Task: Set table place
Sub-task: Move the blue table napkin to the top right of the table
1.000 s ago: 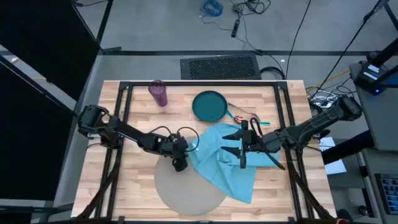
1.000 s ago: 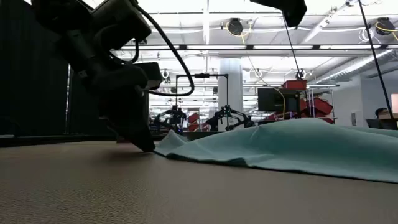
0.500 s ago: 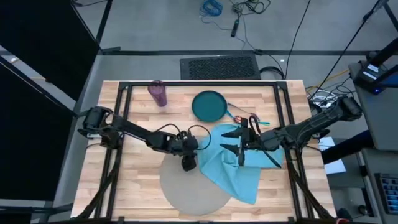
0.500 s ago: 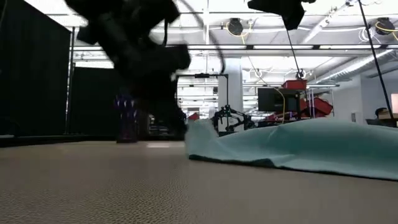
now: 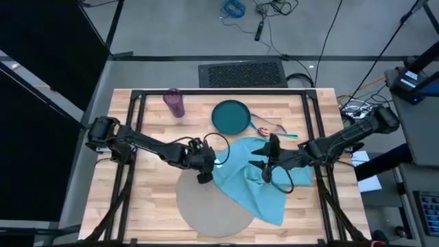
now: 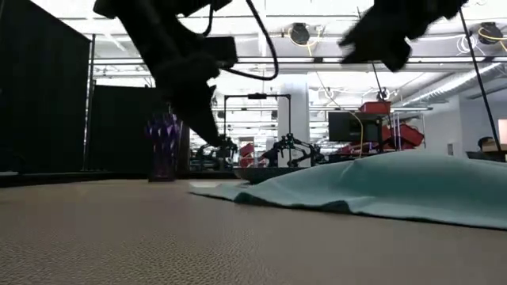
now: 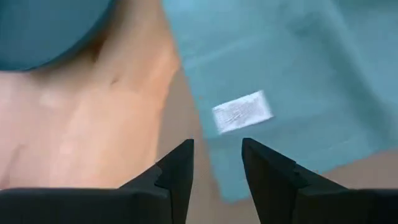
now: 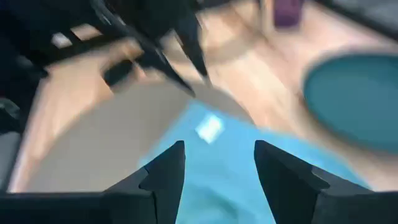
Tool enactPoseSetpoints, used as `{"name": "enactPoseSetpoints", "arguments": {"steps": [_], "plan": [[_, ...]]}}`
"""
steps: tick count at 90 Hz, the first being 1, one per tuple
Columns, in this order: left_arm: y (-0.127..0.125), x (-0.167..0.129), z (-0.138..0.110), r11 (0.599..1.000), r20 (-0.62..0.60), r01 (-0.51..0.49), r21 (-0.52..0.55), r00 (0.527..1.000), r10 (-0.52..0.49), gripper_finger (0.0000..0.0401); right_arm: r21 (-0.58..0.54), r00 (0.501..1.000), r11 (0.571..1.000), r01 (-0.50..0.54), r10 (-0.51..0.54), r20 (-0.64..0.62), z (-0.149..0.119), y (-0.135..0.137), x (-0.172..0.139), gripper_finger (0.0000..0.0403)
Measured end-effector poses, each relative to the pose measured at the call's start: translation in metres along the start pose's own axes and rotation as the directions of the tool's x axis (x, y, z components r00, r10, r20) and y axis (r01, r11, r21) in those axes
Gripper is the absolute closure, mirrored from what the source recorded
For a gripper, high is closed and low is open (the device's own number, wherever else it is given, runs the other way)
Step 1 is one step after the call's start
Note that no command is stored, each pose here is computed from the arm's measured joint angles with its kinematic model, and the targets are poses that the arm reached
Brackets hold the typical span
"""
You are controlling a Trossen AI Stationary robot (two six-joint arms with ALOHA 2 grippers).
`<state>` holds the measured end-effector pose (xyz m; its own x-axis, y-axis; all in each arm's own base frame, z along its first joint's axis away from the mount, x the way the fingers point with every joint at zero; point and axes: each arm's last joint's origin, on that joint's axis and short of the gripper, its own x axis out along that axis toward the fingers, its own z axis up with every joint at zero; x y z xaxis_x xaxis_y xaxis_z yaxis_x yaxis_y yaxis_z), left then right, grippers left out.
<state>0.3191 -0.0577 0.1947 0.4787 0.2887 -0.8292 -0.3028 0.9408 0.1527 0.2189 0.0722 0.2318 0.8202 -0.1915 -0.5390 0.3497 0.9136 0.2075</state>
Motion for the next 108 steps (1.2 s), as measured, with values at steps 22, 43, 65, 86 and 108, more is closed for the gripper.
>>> {"name": "enactPoseSetpoints", "arguments": {"steps": [22, 43, 65, 86, 108], "plan": [[0.003, -0.033, 0.001, 1.0, 0.079, -0.018, -0.024, 0.997, 0.019, 0.0278, 0.041, 0.981, 0.998, 0.053, -0.045, -0.191, -0.026, 0.0, -0.01, 0.0225], [-0.002, -0.04, -0.005, 1.0, 0.065, -0.022, -0.012, 0.998, 0.023, 0.0278, -0.08, 0.934, 0.99, -0.118, 0.083, -0.346, -0.055, 0.025, -0.022, 0.0225], [-0.003, -0.041, -0.004, 1.0, 0.074, -0.017, -0.017, 0.997, 0.018, 0.0278, -0.307, 0.896, 0.951, -0.034, -0.107, -0.43, -0.085, 0.026, -0.008, 0.0225], [-0.003, -0.041, -0.004, 0.999, 0.073, -0.016, -0.035, 0.997, 0.018, 0.0278, -0.341, 0.851, 0.939, -0.034, -0.151, -0.503, -0.102, 0.028, 0.006, 0.0219], [-0.003, -0.041, -0.004, 0.999, 0.073, -0.016, -0.034, 0.997, 0.018, 0.0278, -0.349, 0.836, 0.937, 0.013, -0.201, -0.511, -0.11, 0.027, 0.013, 0.0264]]}}
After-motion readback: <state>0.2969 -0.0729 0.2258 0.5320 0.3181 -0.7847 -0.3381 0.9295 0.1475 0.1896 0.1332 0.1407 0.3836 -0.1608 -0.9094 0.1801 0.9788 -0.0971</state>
